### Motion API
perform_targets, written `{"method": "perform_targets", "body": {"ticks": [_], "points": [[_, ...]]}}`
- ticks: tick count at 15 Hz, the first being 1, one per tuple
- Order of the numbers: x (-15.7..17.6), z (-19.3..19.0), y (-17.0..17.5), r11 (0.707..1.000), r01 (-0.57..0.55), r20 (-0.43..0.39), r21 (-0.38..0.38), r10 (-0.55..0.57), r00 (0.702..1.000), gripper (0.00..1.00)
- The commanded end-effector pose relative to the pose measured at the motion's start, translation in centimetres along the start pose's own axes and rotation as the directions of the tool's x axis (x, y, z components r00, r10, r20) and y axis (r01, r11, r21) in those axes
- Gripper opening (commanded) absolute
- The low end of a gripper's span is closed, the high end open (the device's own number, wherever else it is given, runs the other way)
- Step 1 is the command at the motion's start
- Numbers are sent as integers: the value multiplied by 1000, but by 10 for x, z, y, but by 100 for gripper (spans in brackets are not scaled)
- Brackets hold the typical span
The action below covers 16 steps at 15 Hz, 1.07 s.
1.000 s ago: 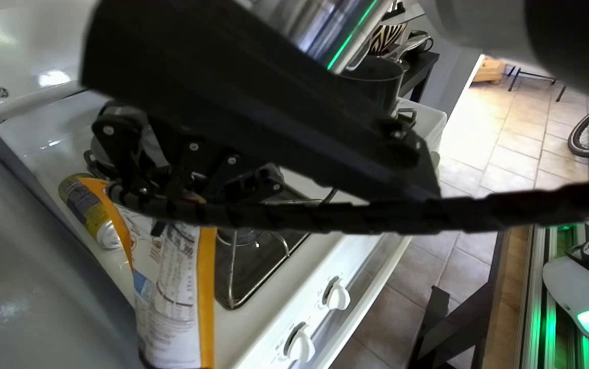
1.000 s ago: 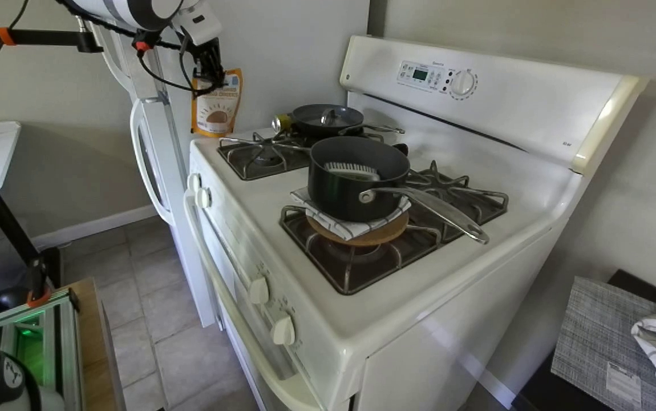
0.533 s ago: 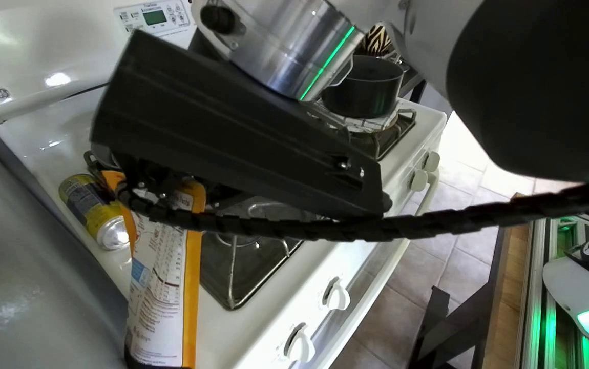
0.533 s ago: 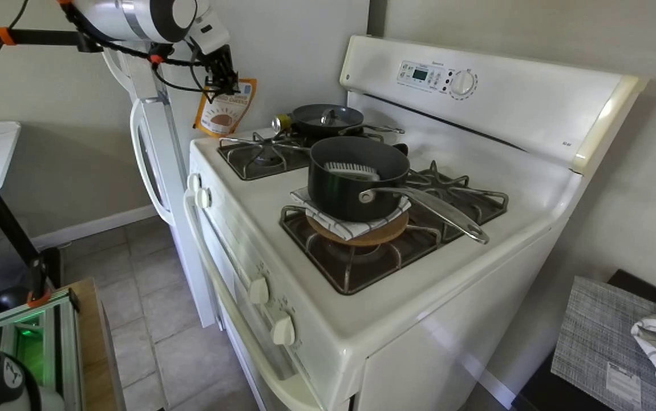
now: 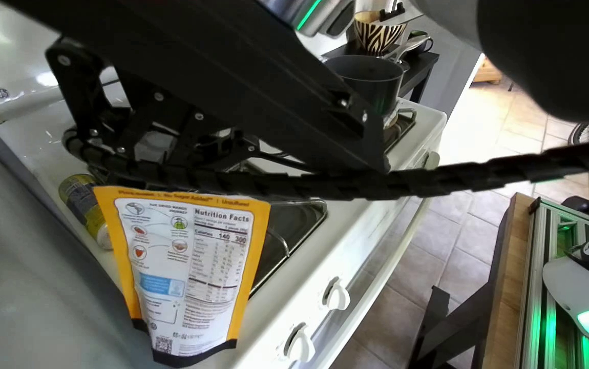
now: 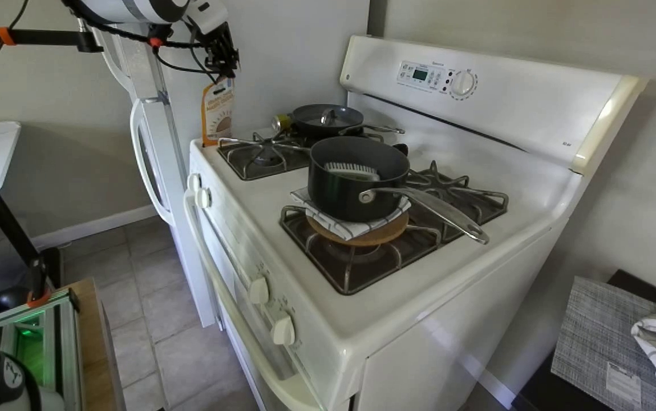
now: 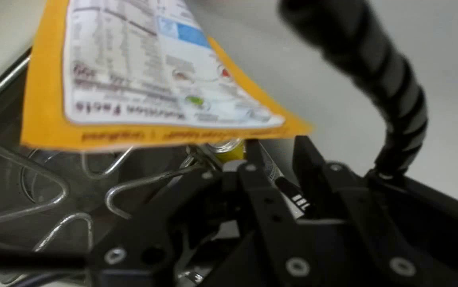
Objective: Move the pack to the left
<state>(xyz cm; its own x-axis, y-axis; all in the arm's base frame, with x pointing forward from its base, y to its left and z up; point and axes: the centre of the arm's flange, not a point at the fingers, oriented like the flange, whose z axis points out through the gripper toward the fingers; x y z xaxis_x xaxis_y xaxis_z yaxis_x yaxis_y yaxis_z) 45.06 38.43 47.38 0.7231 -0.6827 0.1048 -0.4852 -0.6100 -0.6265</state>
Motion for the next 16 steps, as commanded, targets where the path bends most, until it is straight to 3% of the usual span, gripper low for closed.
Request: {"method": "perform_targets", "body": {"ticks": [1,6,10,14,15,16], "points": [[-5,-19,-13,999,-29,33,30,28,999,50],[5,-50,-29,991,-96,46,92,92,995,50],[45,-92,-26,977,-164,-78,139,176,981,50],[115,-137,-14,953,-248,-205,175,281,937,50],[106,-120,-25,967,-185,-161,174,214,964,25],[120,-130,-21,964,-201,-186,175,233,955,25]]}}
